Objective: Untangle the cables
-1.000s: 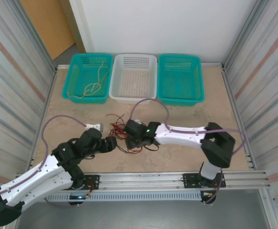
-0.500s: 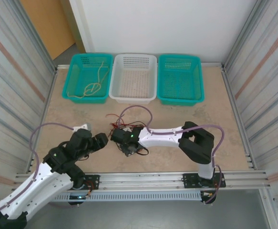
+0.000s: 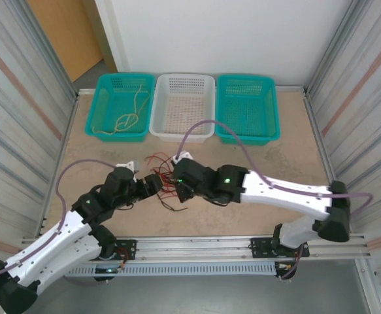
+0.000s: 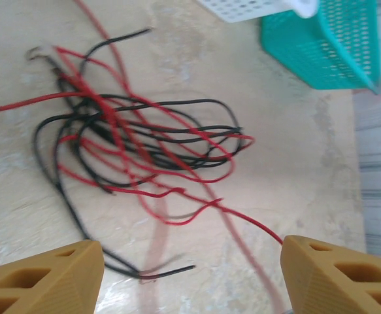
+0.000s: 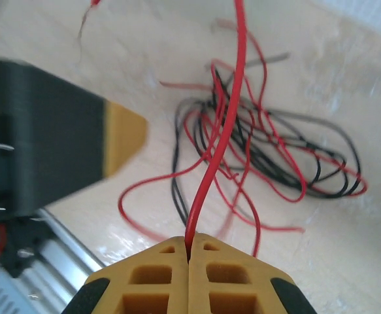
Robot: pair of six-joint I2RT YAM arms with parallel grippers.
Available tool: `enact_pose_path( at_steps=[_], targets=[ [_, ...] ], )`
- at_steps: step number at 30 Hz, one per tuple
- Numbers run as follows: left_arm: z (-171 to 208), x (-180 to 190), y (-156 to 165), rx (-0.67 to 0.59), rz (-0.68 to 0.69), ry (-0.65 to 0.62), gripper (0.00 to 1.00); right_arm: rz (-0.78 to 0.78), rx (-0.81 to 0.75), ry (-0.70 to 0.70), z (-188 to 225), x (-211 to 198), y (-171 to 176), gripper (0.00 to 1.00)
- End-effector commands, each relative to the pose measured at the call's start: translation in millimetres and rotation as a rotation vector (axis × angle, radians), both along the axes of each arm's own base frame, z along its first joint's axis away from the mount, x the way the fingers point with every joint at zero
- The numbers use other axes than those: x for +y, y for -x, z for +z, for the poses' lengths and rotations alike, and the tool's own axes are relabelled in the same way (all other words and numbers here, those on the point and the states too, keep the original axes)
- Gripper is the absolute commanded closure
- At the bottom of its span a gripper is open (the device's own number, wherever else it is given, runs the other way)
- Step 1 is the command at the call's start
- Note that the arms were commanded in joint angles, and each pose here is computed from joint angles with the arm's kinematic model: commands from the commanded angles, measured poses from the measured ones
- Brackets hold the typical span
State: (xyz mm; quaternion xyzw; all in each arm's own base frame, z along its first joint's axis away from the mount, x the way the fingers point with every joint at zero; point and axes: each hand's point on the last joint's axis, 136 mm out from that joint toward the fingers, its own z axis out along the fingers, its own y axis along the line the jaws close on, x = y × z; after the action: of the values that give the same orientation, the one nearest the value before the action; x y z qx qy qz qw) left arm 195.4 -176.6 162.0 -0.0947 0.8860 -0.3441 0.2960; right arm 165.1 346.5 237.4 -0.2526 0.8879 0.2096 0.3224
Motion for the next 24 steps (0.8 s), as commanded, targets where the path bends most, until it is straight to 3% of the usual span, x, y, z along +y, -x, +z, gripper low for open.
enact_pose_path(
  at_steps=[1, 6, 10, 19, 24],
  targets=[
    [75.7, -30.8, -12.6, -0.223, -0.115, 0.145, 0.25, 0.015, -0.103, -0.197, 76.6, -6.6, -12.3, 1.0],
    [181.3, -55.6, -15.8, -0.517, -0.26, 0.22, 0.25, 0.072, -0.176, -0.458, 174.6, -13.3, -16.6, 1.0],
    [225.7, -72.1, -16.6, -0.629, -0.353, 0.208, 0.25, 0.105, -0.306, -0.565, 247.7, -23.3, -17.7, 1.0],
    [260.9, -121.0, -4.2, -0.846, -0.569, 0.16, 0.12, 0.137, -0.353, -0.777, 328.1, -45.0, -19.2, 1.0],
    [257.8, -129.7, -15.1, -0.83, -0.57, 0.114, 0.32, 0.118, -0.374, -0.826, 339.0, -60.7, -16.0, 1.0]
  ],
)
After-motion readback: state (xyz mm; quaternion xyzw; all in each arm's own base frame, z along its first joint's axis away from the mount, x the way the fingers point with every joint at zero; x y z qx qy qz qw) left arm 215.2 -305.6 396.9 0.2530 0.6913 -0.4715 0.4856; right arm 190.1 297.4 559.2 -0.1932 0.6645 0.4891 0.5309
